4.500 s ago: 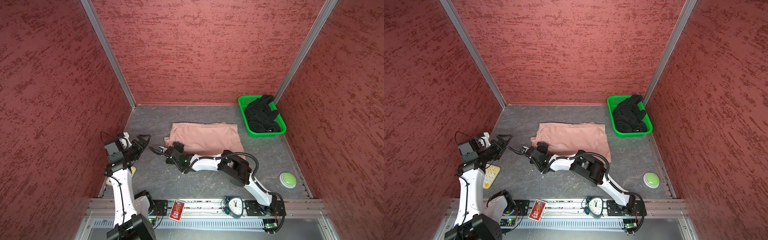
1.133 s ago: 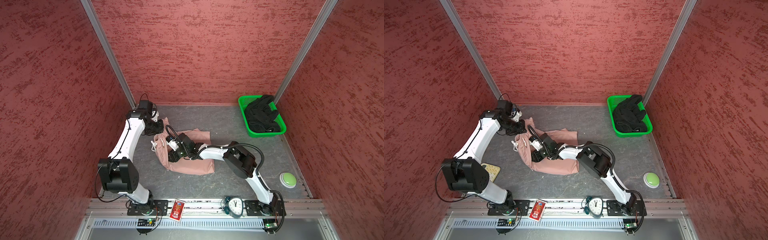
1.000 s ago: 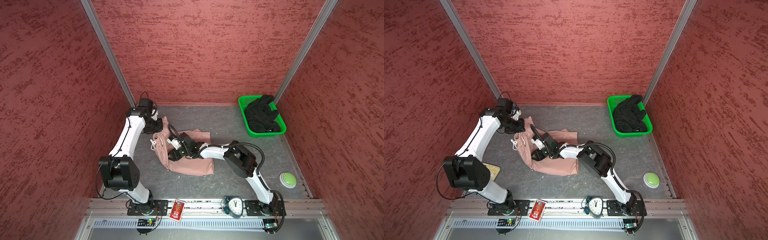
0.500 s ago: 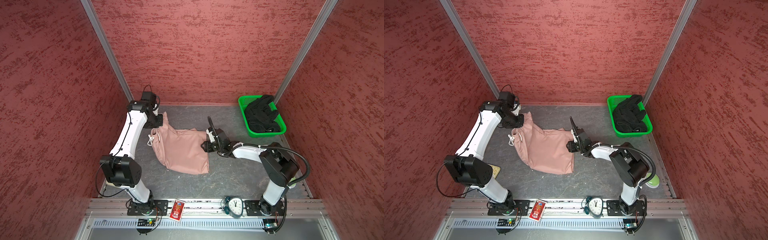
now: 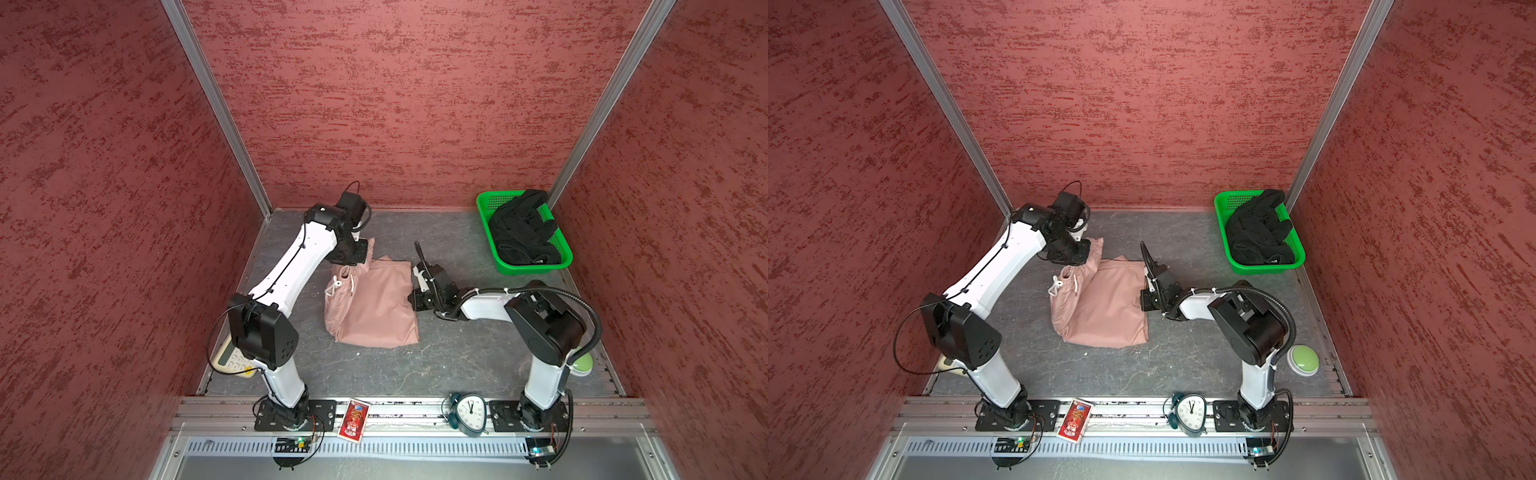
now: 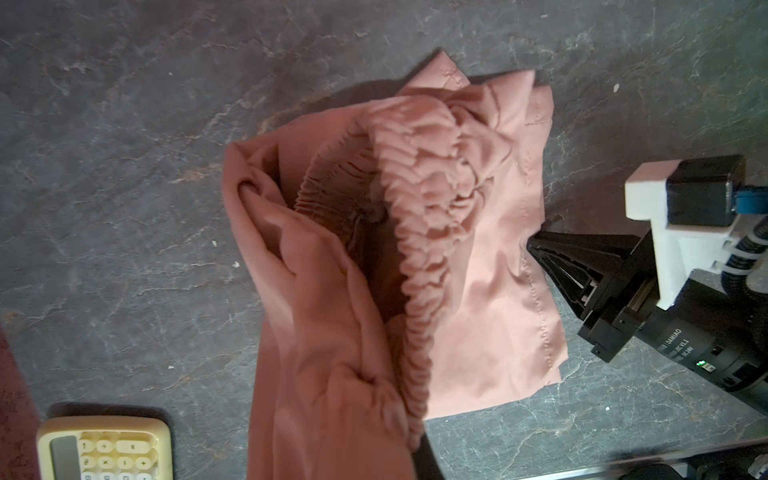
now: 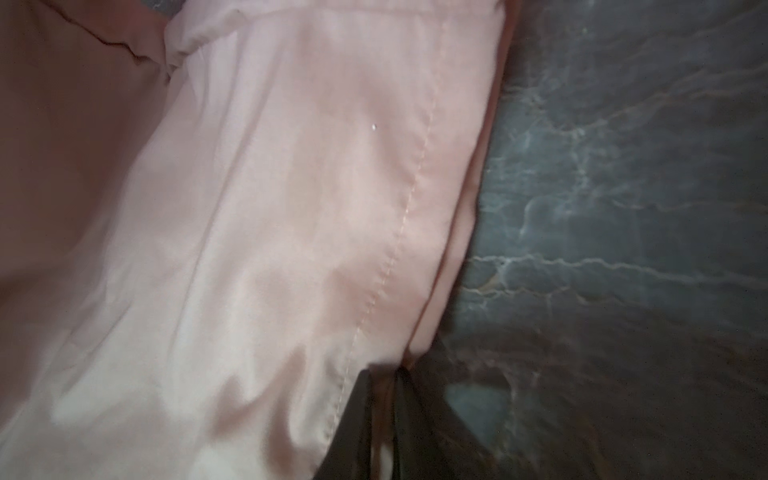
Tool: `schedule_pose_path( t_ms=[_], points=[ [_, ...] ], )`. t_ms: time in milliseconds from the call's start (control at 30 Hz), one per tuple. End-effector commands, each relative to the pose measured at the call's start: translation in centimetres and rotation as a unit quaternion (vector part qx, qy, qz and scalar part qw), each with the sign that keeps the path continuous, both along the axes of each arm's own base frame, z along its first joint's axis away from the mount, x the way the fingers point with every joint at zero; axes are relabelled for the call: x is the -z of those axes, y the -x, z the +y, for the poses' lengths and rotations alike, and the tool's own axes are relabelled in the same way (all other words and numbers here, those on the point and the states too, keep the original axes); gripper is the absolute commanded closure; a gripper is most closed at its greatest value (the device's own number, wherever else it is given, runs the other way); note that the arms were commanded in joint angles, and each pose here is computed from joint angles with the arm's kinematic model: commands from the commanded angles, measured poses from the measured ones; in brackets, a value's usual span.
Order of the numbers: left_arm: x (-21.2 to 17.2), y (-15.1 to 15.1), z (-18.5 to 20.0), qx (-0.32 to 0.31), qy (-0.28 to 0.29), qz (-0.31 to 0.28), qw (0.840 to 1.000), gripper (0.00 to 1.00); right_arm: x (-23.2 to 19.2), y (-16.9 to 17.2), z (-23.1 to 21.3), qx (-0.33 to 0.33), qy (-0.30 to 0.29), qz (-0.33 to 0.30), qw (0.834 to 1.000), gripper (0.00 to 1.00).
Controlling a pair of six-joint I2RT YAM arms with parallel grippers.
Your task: Fold and stack the shorts
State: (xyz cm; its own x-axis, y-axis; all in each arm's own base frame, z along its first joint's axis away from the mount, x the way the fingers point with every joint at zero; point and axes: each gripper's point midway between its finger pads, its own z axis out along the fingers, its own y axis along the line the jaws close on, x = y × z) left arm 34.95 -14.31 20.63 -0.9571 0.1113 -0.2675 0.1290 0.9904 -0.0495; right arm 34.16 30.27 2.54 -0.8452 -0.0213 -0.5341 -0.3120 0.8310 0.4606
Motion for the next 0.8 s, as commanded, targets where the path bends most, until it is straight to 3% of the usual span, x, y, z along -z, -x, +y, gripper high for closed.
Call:
schedule_pose_path(
  t_ms=[0, 167, 333, 400, 467, 500, 533, 667, 767],
  points=[
    [0.7, 0.2, -2.5, -0.01, 0.021, 0.008, 1.0, 1.0, 1.2, 0.1, 0.0, 0.012, 0.0, 0.018, 1.0, 0.84],
    [2.2, 0.4, -5.1, -0.008, 0.027, 0.011, 1.0, 1.0, 1.4, 0.1, 0.5, 0.016, -0.015, 0.024, 0.999, 0.75],
    [2.8, 0.5, -8.0, 0.002, 0.059, 0.005, 0.998, 0.92, 1.3, 0.0, 0.3, 0.024, -0.017, 0.027, 0.999, 0.56],
    [3.3, 0.8, -9.2, 0.005, 0.081, 0.002, 0.997, 0.68, 0.8, -0.3, -0.2, 0.037, -0.01, 0.029, 0.999, 0.55],
    [3.9, 1.0, -10.5, 0.013, 0.104, 0.0, 0.995, 0.53, -0.1, -0.5, -0.6, 0.048, -0.018, 0.034, 0.998, 0.51],
    [4.2, 1.2, -11.0, 0.012, 0.109, 0.001, 0.994, 0.36, -0.7, -0.6, -0.8, 0.054, -0.029, 0.037, 0.997, 0.49],
    [4.2, 1.3, -11.3, 0.012, 0.116, -0.001, 0.993, 0.04, -1.3, -0.7, -1.1, 0.063, -0.038, 0.035, 0.997, 0.47],
    [2.6, 1.1, -12.9, 0.02, 0.161, -0.016, 0.987, 0.01, -3.4, -0.5, -4.1, 0.101, -0.032, 0.023, 0.994, 0.41],
    [-1.3, 1.0, -14.1, 0.042, 0.211, -0.061, 0.975, 0.01, -5.6, -0.1, -6.7, 0.11, -0.012, -0.005, 0.994, 0.41]
  ],
)
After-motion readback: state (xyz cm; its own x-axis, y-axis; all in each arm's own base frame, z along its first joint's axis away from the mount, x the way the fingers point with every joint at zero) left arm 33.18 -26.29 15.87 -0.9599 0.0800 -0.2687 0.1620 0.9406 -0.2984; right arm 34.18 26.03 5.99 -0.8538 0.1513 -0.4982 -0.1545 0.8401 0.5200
